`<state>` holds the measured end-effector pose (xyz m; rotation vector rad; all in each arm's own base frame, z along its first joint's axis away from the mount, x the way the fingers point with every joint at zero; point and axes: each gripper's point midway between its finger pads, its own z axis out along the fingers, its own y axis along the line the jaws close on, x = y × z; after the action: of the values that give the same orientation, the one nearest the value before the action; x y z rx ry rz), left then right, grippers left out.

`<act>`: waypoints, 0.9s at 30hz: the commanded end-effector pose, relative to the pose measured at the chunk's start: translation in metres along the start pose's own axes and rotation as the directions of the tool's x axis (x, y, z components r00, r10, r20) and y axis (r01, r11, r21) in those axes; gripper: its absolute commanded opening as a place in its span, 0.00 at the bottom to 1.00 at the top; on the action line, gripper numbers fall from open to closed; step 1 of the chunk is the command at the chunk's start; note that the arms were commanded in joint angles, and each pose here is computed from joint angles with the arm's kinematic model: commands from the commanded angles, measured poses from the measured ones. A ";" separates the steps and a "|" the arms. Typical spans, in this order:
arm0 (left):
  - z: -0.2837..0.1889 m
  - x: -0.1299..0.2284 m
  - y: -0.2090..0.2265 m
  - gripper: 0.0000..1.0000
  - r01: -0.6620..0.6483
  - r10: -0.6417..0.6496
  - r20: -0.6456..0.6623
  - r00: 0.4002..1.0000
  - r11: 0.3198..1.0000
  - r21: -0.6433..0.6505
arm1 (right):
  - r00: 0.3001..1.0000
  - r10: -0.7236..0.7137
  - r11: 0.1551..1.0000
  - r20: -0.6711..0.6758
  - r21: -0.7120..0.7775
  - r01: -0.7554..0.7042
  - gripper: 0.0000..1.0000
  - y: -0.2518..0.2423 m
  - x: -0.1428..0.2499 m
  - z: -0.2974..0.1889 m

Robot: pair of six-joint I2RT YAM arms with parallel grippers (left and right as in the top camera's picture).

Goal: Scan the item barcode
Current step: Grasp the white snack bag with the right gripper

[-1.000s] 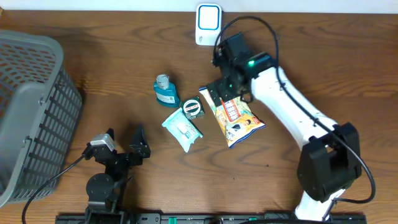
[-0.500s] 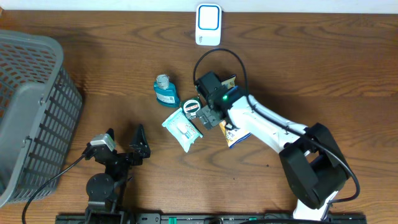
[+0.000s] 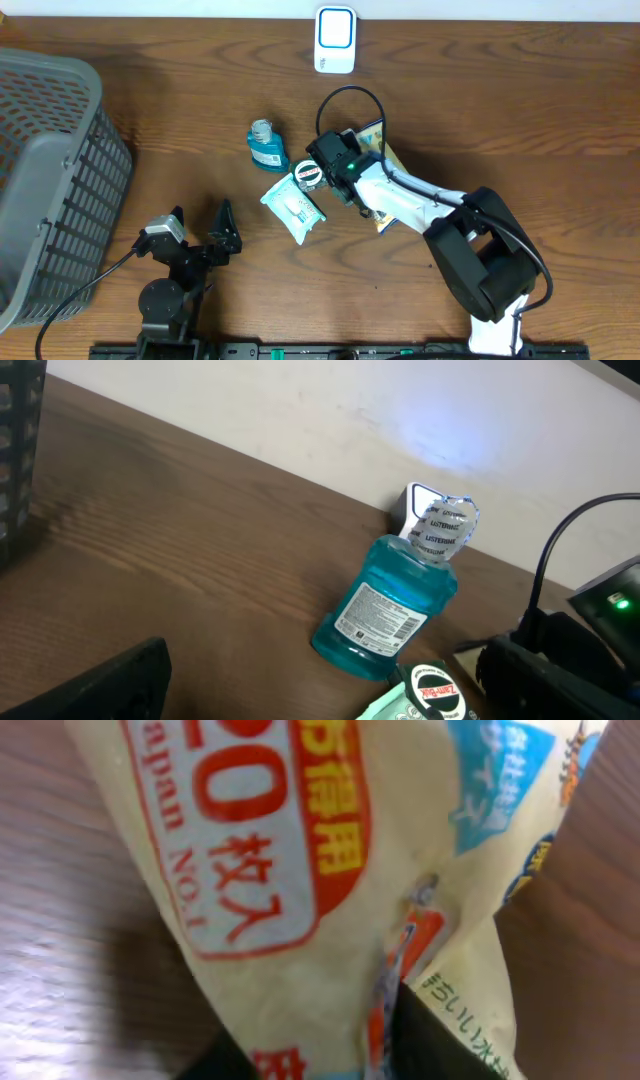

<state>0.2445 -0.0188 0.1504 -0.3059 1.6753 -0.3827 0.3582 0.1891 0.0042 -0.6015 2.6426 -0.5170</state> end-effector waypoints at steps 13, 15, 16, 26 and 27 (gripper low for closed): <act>0.001 0.014 0.010 0.98 -0.002 0.001 -0.038 0.999 0.999 -0.035 | 0.979 -0.163 0.722 -0.121 -0.691 0.035 0.01 0.037 -0.002 -0.116; 0.001 0.014 0.010 0.98 -0.002 0.001 -0.038 0.999 0.999 -0.035 | 0.969 -0.242 0.537 -0.048 -0.838 0.093 0.01 0.042 0.009 -0.146; 0.001 0.014 0.010 0.98 -0.002 0.001 -0.038 0.999 0.999 -0.035 | 0.961 -0.276 0.433 0.012 -0.891 0.136 0.01 0.044 0.014 -0.162; 0.001 0.014 0.010 0.98 -0.002 0.001 -0.038 0.999 0.999 -0.035 | 0.939 -0.071 -0.144 0.336 -0.935 0.324 0.01 0.034 0.022 -0.239; 0.001 0.014 0.010 0.98 -0.002 0.001 -0.038 0.999 0.999 -0.035 | 0.940 -0.066 -0.159 0.335 -0.934 0.321 0.01 0.033 0.023 -0.242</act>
<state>0.2445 -0.0188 0.1504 -0.3056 1.6754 -0.3831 0.2279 0.2526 0.1531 -1.3730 2.5109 1.5408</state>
